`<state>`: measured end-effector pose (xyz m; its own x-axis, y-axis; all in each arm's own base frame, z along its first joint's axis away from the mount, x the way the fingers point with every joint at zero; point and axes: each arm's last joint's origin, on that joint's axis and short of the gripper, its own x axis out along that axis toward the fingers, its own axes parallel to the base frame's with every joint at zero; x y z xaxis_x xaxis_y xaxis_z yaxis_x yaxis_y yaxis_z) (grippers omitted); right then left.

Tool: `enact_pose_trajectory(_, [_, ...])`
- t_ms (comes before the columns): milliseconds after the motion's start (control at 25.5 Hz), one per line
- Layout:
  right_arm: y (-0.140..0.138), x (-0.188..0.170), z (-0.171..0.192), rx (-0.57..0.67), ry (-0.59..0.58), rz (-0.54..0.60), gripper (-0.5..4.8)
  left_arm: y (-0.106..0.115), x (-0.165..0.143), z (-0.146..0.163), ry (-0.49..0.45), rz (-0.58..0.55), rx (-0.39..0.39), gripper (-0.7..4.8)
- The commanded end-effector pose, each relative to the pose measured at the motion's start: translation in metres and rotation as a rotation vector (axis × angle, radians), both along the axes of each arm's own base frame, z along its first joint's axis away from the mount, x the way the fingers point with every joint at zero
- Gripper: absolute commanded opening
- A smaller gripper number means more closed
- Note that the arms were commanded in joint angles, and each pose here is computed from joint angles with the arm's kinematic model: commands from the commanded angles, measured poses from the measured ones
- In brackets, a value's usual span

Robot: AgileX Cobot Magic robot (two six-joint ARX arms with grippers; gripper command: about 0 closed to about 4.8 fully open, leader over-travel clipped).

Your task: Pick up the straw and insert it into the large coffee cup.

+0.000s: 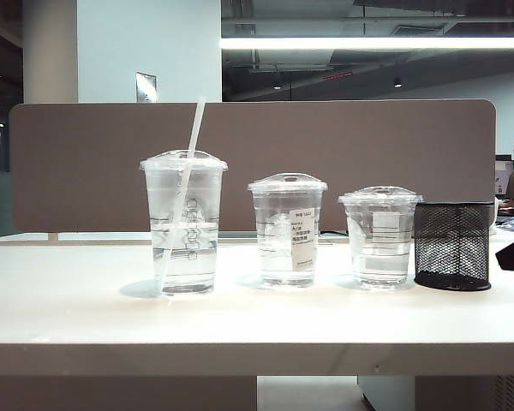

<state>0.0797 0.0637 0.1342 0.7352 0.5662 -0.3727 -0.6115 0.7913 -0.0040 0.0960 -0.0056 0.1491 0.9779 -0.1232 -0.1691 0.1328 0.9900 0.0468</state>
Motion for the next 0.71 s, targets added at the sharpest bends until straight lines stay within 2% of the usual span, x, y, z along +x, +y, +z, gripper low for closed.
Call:
enact_pose_trajectory(39, [0.0001,0.0002,0.0010,0.006,-0.004,-0.003,-0.05,0.0001,0.0000,0.0003,0.000,0.004,0.004,-0.03])
enact_pose_trajectory(314, [0.0001,0.0002,0.0010,0.006,-0.004,-0.003,-0.05,0.0029,0.0007,0.0034,-0.031,0.101,-0.022,-0.03])
enact_pose_trajectory(706, [0.0001,0.0002,0.0010,0.006,-0.004,-0.003,-0.05,0.0069,0.0006,0.0033,-0.028,0.103,-0.031,-0.03])
